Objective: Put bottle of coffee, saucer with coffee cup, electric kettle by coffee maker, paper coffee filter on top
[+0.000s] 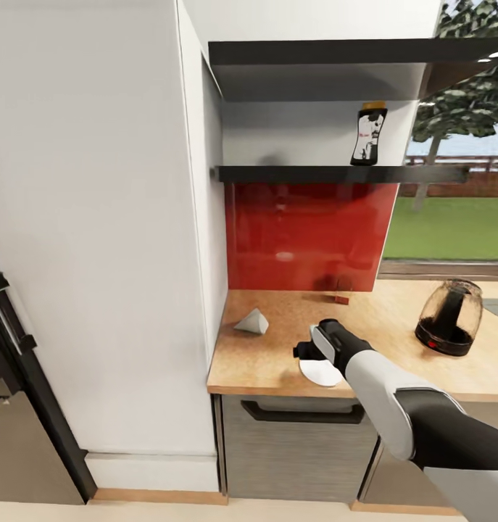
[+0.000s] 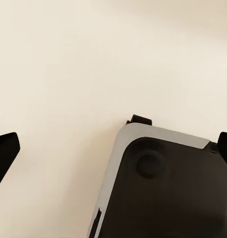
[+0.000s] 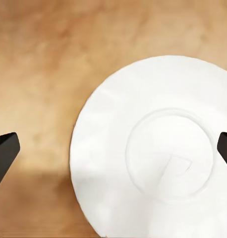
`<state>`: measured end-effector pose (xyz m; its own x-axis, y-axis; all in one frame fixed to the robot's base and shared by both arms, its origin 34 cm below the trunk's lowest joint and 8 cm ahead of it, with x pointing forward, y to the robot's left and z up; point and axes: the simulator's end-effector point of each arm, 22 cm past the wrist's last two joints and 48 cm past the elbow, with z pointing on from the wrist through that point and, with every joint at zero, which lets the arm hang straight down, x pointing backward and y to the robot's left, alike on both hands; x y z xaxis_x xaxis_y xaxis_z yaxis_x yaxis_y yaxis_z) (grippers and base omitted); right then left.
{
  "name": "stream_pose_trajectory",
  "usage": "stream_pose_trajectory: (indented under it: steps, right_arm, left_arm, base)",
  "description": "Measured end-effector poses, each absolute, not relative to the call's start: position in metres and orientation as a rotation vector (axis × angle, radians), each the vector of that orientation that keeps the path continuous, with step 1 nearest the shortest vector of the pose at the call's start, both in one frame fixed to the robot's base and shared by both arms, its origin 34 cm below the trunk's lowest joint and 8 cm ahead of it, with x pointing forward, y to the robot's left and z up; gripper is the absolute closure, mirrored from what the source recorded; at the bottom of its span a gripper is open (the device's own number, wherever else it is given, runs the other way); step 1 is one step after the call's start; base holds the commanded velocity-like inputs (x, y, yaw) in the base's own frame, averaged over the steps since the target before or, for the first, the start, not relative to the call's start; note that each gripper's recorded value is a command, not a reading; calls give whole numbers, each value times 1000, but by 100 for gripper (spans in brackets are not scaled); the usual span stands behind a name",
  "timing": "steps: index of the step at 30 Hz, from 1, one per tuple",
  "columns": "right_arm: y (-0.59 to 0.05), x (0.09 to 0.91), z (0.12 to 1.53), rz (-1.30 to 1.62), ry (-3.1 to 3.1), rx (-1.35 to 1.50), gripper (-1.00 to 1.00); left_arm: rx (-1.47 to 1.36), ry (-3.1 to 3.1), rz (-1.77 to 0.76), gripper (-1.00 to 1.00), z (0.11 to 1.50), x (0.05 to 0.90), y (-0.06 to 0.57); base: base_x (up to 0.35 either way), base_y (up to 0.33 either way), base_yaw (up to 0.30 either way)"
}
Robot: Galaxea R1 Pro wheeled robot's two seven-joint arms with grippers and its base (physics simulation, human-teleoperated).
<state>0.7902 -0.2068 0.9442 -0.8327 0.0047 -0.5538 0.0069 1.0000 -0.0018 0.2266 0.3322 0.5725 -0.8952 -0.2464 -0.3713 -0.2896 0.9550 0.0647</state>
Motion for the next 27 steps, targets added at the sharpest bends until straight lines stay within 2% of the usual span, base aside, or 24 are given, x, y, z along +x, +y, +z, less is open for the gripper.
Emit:
stream_pose_trajectory:
  steps: [15,27]
  right_arm:
    - [-212,790,941,-6,2554,19,-100]
    - [-204,759,912,46,2687,11,-100]
  left_arm:
    - [-389,2740,168,-100,573,227,332]
    - [-391,2745,172,-100,572,224,334]
  base:
    - [12,0,0]
    - [0,0,0]
